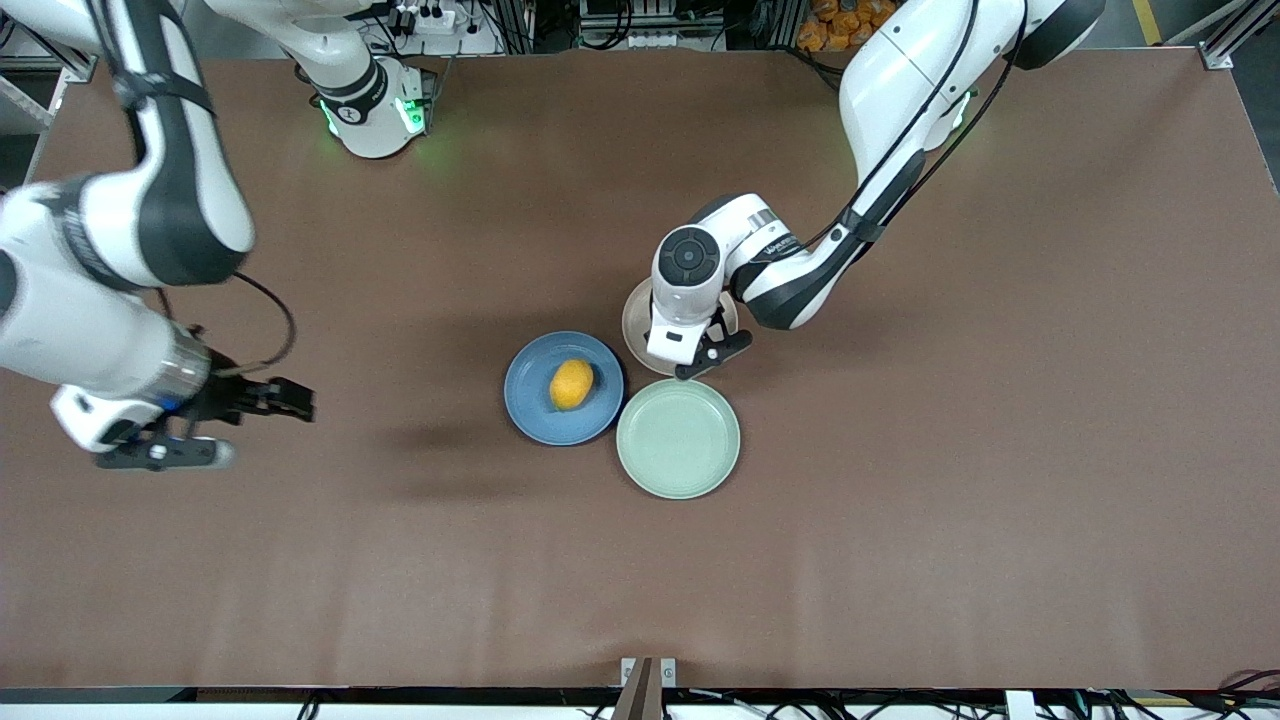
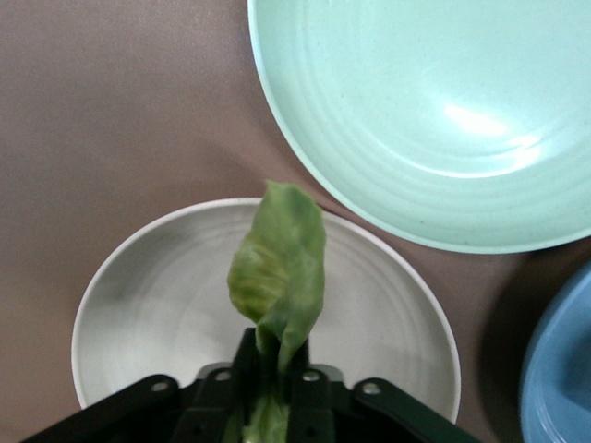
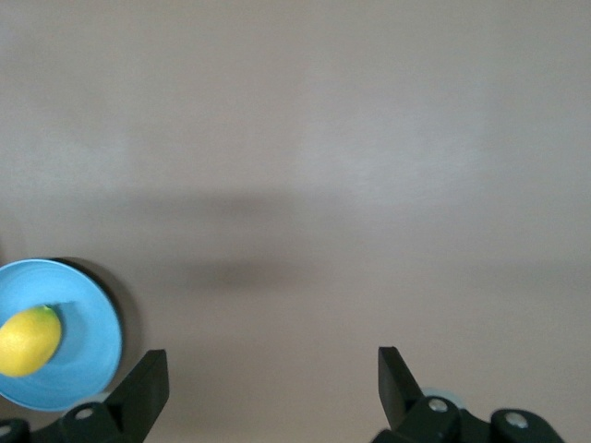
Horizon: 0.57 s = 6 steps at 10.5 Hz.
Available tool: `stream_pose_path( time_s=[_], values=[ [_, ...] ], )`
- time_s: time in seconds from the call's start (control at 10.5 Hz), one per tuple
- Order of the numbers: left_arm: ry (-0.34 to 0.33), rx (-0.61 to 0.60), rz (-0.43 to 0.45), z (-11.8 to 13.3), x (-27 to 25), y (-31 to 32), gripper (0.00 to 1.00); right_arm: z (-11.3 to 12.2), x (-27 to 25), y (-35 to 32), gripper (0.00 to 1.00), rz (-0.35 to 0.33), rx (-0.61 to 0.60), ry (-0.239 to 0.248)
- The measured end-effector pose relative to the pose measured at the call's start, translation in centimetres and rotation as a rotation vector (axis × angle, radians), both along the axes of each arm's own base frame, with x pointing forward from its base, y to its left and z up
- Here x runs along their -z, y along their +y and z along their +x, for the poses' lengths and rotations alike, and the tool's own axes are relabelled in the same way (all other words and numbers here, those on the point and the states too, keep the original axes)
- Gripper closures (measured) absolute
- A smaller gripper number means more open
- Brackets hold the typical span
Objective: Place lemon and lettuce in plates
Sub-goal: 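Open the right gripper and withdraw while the left gripper lowers lettuce, then release the lettuce onto the beige plate with the left gripper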
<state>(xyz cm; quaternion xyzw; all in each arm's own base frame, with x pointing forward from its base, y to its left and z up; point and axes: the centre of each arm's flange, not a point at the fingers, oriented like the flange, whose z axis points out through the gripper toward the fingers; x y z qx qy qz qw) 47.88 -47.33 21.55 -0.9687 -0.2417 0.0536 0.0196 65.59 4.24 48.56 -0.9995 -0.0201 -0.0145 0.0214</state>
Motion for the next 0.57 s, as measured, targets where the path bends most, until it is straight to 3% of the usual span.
stream_pose_path(
  time_s=[0.28, 0.47, 0.57],
  values=[
    [-0.021, -0.011, -0.014, 1.0, -0.9, 0.0, 0.35, -3.4, -8.0, -3.8, 0.0, -0.013, -0.013, -0.034],
    [-0.068, -0.032, -0.039, 2.8, -3.5, 0.3, 0.06, -6.0, -11.8, -5.4, 0.0, -0.027, 0.0, -0.007],
    [-0.108, -0.044, -0.05, 4.1, -5.9, 1.1, 0.0, -7.0, -13.4, -5.5, 0.0, -0.048, -0.002, 0.022]
  ],
)
